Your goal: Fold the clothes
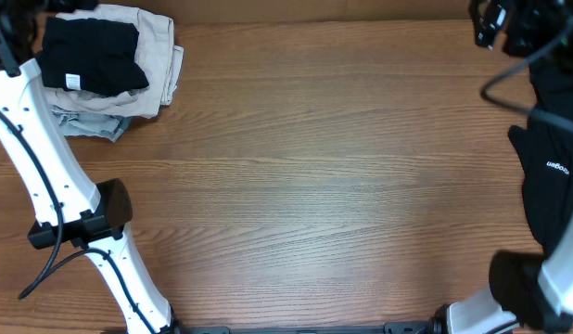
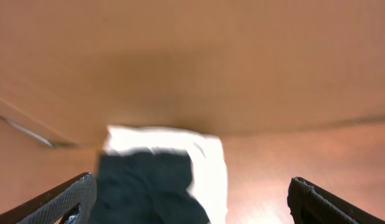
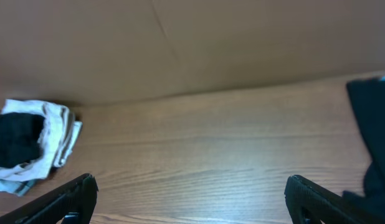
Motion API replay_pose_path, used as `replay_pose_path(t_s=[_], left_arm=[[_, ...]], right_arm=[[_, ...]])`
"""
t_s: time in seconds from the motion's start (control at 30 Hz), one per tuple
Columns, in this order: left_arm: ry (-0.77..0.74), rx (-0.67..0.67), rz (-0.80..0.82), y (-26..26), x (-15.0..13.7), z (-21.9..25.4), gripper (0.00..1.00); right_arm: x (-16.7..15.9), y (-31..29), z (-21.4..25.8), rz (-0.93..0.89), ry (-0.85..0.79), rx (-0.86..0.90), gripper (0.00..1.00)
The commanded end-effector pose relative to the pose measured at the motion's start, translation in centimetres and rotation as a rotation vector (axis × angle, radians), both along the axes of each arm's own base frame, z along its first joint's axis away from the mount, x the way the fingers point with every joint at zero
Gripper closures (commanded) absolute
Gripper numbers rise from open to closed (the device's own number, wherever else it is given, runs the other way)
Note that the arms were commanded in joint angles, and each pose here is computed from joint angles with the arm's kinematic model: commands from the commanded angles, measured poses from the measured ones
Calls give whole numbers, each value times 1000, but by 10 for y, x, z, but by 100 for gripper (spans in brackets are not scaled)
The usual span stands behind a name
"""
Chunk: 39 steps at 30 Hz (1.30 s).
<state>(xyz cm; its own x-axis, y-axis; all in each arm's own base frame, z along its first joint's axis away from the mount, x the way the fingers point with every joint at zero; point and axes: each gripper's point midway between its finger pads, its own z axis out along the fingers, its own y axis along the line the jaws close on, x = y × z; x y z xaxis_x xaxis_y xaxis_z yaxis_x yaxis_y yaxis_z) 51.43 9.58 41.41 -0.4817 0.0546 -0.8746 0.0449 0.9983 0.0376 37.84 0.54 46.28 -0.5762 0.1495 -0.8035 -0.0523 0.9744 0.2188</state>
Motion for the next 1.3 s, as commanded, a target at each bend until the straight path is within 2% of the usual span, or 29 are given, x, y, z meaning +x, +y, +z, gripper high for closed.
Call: replay_pose_path(t_s=[0.0,0.27,0.93,1.13,1.27], left_arm=[[79,-51,-43,-15,4,-26,0],[128,-62,-59,-25,2,-37,0],[128,-62,-59,-25,2,-37,0],[128,-62,-60,-25,2,-37,0],[128,-62,-59,-25,2,-37,0]], right_arm=[[-62,4,57,4,-175,-43,0],[-107,9,51,6,-128,-37,0],[-93,7,42,1,-96,-33,0],[-82,6,51,1,-213,-47,0],[-75,7,40,5,-308,-54,0]])
